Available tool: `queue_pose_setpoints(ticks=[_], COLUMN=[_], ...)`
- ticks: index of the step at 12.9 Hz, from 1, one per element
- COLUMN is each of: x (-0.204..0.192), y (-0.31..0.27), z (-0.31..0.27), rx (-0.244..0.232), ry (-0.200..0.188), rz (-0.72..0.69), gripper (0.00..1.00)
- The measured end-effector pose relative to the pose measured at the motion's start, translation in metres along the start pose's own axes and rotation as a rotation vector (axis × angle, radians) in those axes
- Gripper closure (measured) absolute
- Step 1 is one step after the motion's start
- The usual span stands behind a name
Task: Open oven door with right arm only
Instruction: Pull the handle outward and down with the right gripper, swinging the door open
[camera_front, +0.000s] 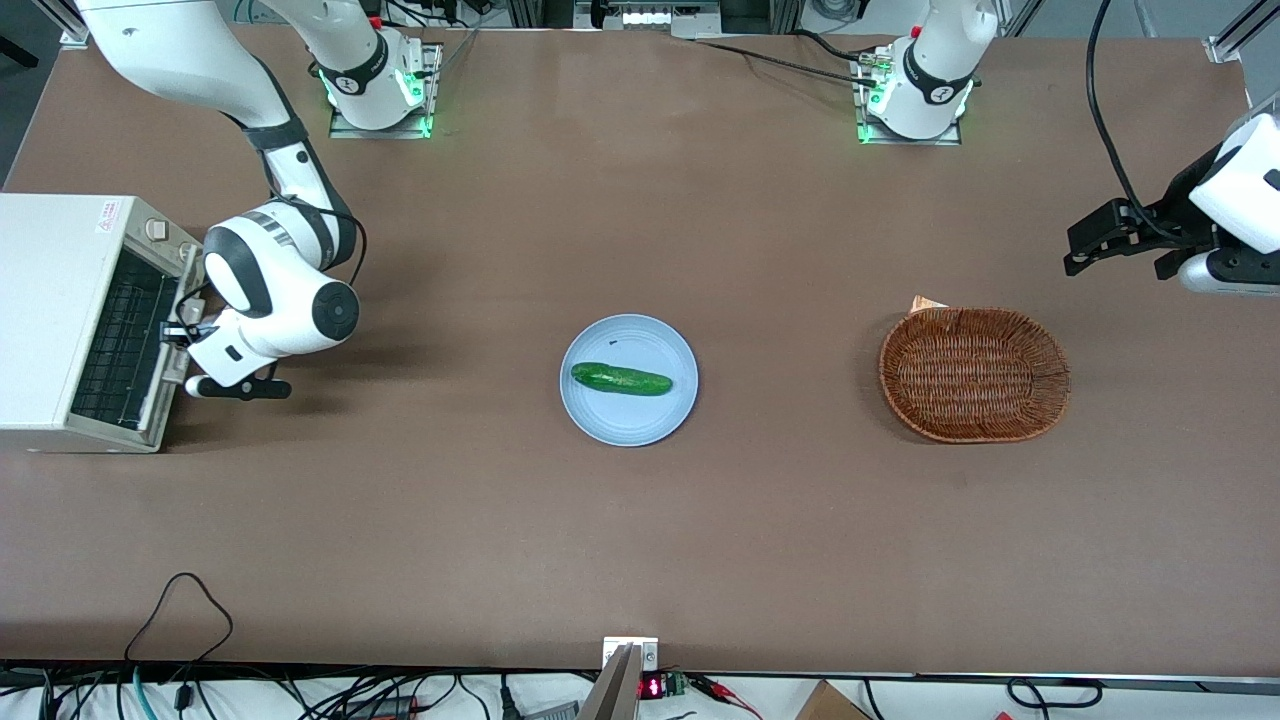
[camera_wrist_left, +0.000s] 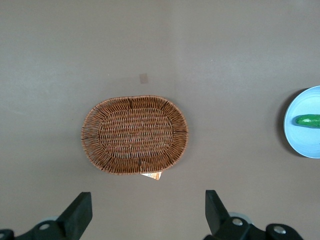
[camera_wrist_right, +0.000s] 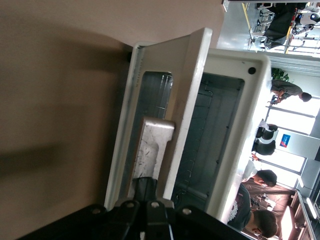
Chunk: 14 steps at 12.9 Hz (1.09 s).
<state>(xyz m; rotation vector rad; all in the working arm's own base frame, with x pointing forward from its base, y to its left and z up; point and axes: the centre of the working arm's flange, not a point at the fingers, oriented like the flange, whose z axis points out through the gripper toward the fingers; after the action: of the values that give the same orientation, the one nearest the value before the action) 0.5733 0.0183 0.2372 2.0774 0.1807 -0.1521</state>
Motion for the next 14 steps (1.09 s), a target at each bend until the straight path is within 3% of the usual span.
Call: queue_pose_setpoints(ticks=[14], x=[0.014], y=[-0.066], z=[-0.006], rx=[0.008], ry=[0.01], rz=[-0.081], gripper=[0.99])
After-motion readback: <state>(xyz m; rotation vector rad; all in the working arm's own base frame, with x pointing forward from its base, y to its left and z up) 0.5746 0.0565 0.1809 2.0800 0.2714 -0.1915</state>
